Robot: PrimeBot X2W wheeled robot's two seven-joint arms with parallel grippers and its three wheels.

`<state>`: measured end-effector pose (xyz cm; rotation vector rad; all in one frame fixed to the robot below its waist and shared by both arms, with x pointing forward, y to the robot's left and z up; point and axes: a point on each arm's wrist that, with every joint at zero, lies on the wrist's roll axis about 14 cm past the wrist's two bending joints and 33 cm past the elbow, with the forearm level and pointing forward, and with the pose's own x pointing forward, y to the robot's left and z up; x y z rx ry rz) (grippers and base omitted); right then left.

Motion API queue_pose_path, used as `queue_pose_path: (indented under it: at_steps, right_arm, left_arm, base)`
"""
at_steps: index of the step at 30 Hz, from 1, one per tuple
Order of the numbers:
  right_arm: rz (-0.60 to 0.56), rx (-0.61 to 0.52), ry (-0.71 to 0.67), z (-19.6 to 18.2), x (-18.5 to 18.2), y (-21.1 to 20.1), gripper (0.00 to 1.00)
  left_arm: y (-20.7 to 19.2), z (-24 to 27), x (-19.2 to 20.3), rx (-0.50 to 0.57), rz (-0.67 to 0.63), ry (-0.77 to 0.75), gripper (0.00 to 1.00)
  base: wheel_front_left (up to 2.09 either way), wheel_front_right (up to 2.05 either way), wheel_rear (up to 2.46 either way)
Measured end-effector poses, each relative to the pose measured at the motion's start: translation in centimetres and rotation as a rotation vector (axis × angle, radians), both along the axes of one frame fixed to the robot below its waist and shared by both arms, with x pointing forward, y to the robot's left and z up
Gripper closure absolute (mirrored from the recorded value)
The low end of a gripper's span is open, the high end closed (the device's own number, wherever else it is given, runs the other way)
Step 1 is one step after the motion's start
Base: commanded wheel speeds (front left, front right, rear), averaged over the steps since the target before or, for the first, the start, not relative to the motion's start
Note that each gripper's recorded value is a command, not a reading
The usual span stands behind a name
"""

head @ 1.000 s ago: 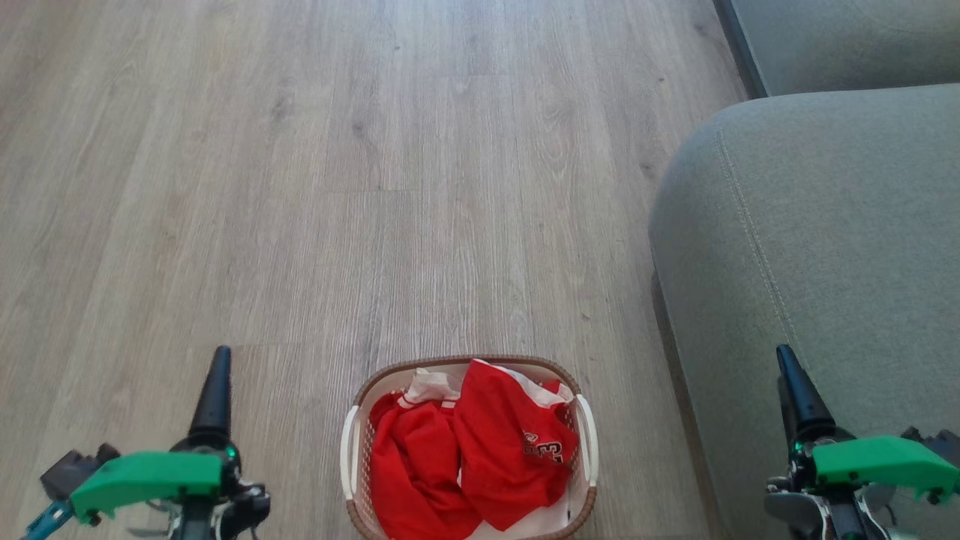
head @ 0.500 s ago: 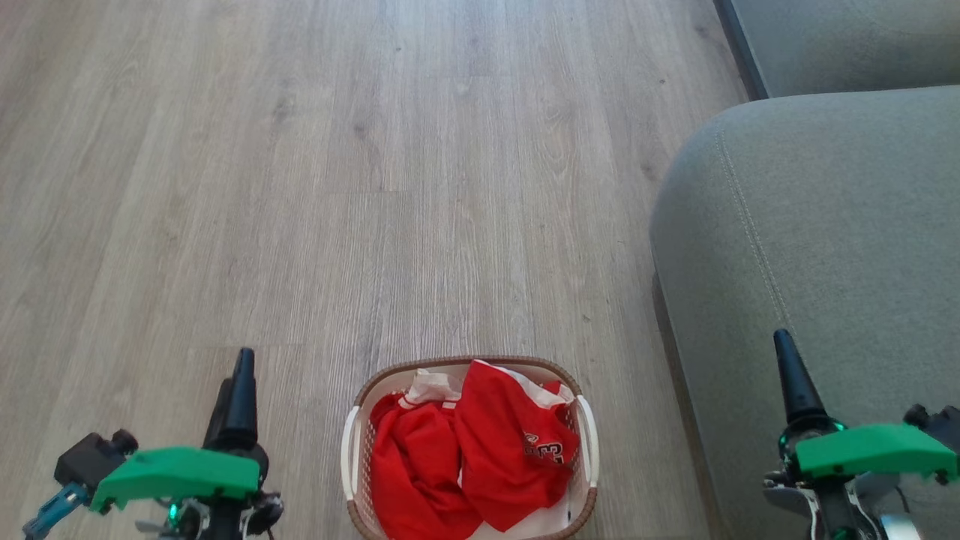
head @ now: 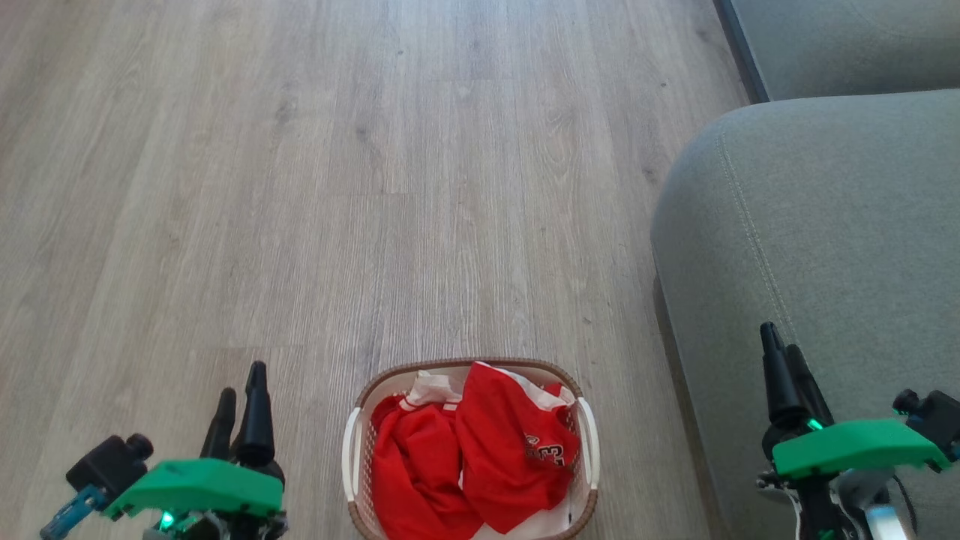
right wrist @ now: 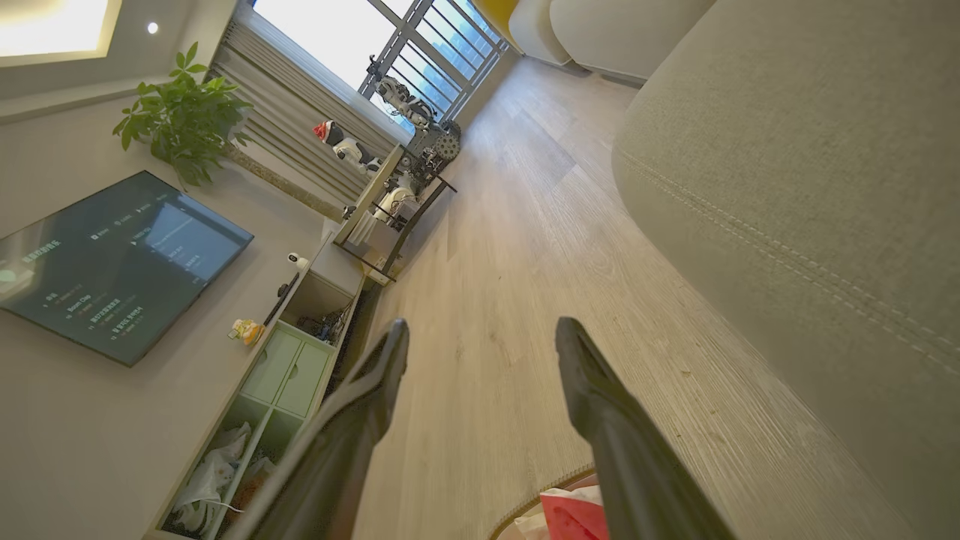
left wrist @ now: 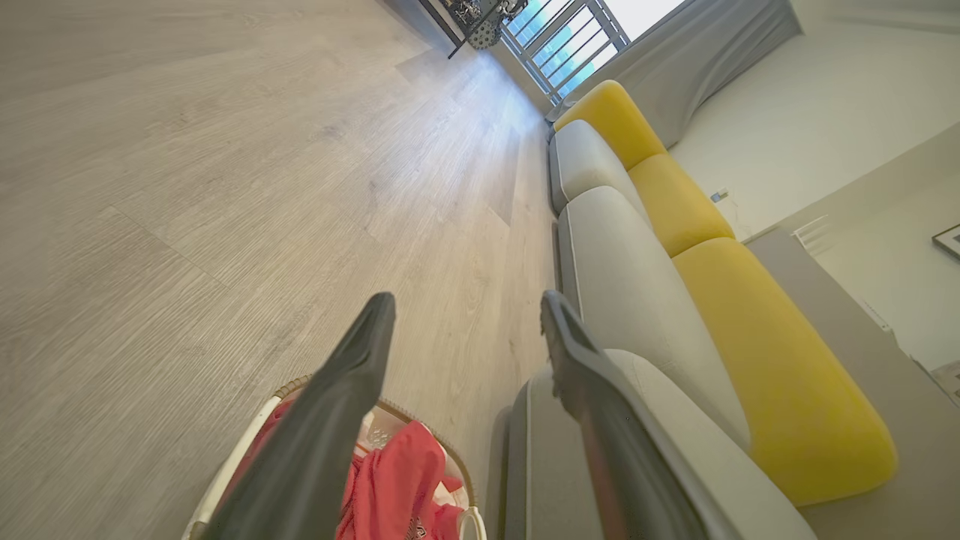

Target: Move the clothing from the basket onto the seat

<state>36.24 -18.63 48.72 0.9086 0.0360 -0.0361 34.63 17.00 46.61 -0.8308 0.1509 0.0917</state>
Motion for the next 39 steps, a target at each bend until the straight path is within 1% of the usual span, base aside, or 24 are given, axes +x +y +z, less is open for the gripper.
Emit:
queue_pose_path:
  at_steps: [16, 25, 39]
  right_arm:
    - [0.036, -0.189, -0.017, 0.1, -0.4, 1.0, 0.00]
    - [0.046, -0.294, -0.056, 1.0, -0.3, 1.3, 0.00]
    - [0.071, -0.448, -0.119, 2.3, -0.2, 2.3, 0.00]
  left_arm:
    - [-0.3, 0.6, -0.2, 0.214, -0.014, -0.026, 0.00]
    - [-0.1, 0.2, -0.9, 0.329, -0.015, -0.017, 0.00]
    - [-0.4, 0.6, -1.2, 0.499, -0.025, -0.051, 0.00]
  base:
    - [0.00, 0.00, 0.00]
    - [0.00, 0.00, 0.00]
    - [0.00, 0.00, 0.00]
